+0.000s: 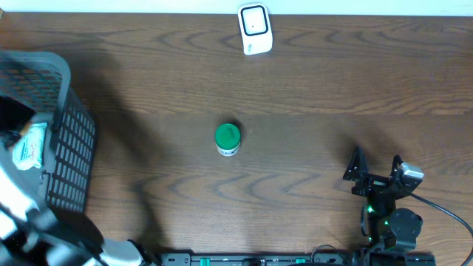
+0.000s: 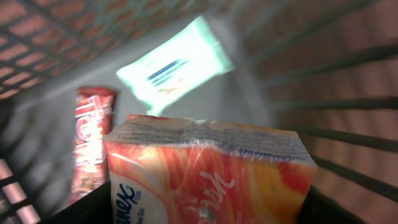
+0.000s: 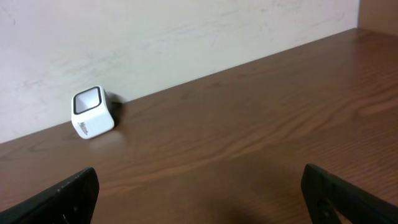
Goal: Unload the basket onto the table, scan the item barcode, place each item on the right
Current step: 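Reach left gripper into basket and grasp orange snack box, then carry orange box out and set it right of the jar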
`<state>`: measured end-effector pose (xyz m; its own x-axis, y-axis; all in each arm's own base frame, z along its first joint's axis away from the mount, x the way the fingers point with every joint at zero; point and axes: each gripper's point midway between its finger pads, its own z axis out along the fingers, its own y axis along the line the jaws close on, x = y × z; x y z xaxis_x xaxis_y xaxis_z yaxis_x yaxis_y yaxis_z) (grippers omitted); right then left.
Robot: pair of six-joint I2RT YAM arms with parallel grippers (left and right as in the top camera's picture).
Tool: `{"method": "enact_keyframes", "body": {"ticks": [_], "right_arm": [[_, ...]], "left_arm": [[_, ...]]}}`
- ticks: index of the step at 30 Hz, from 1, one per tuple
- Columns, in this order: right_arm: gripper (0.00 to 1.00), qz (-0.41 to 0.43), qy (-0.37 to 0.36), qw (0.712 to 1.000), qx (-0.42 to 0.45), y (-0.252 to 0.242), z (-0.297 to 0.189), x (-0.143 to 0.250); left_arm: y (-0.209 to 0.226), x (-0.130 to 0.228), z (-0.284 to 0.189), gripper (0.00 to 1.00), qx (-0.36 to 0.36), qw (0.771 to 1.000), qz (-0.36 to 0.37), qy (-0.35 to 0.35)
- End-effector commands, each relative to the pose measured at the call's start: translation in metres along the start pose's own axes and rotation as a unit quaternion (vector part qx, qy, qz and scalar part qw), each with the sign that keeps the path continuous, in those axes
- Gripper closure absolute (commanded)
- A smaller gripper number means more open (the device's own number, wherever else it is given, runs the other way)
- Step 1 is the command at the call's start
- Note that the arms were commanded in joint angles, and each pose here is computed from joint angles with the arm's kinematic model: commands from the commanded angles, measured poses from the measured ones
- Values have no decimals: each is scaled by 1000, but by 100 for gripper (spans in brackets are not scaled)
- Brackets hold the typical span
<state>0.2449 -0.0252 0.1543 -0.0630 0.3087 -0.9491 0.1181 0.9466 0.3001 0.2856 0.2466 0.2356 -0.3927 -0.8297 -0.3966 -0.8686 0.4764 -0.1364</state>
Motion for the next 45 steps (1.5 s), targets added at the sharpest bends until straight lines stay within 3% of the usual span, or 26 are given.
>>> {"method": "enact_keyframes", "body": {"ticks": [1, 6, 12, 14, 15, 21, 26, 31, 40, 43, 45], "right_arm": [[1, 1, 3, 1000, -2, 1, 0, 2], [1, 1, 3, 1000, -2, 1, 0, 2], [1, 1, 3, 1000, -2, 1, 0, 2], [1, 1, 3, 1000, -2, 1, 0, 2], [1, 1, 3, 1000, -2, 1, 0, 2], [1, 1, 3, 1000, -2, 1, 0, 2], [1, 1, 3, 1000, -2, 1, 0, 2], [1, 1, 3, 1000, -2, 1, 0, 2], [1, 1, 3, 1000, -2, 1, 0, 2], [1, 1, 3, 1000, -2, 1, 0, 2], [1, 1, 3, 1000, -2, 1, 0, 2]], "left_arm": [[-45, 8, -71, 28, 157, 986, -42, -28], [-110, 50, -150, 28, 344, 939, -2, -5], [-183, 146, -186, 28, 409, 900, 127, 81], [-206, 183, -185, 28, 402, 893, 173, 105], [-229, 220, -182, 28, 392, 886, 218, 121], [-286, 335, -145, 28, 332, 872, 329, 144], [-302, 425, -87, 28, 263, 855, 410, 177], [-298, 493, -18, 28, 188, 843, 463, 199], [-279, 549, 50, 31, 115, 839, 487, 212], [-281, 543, 53, 11, 111, 841, 495, 190], [-290, 532, 41, 6, 129, 834, 506, 176]]}}
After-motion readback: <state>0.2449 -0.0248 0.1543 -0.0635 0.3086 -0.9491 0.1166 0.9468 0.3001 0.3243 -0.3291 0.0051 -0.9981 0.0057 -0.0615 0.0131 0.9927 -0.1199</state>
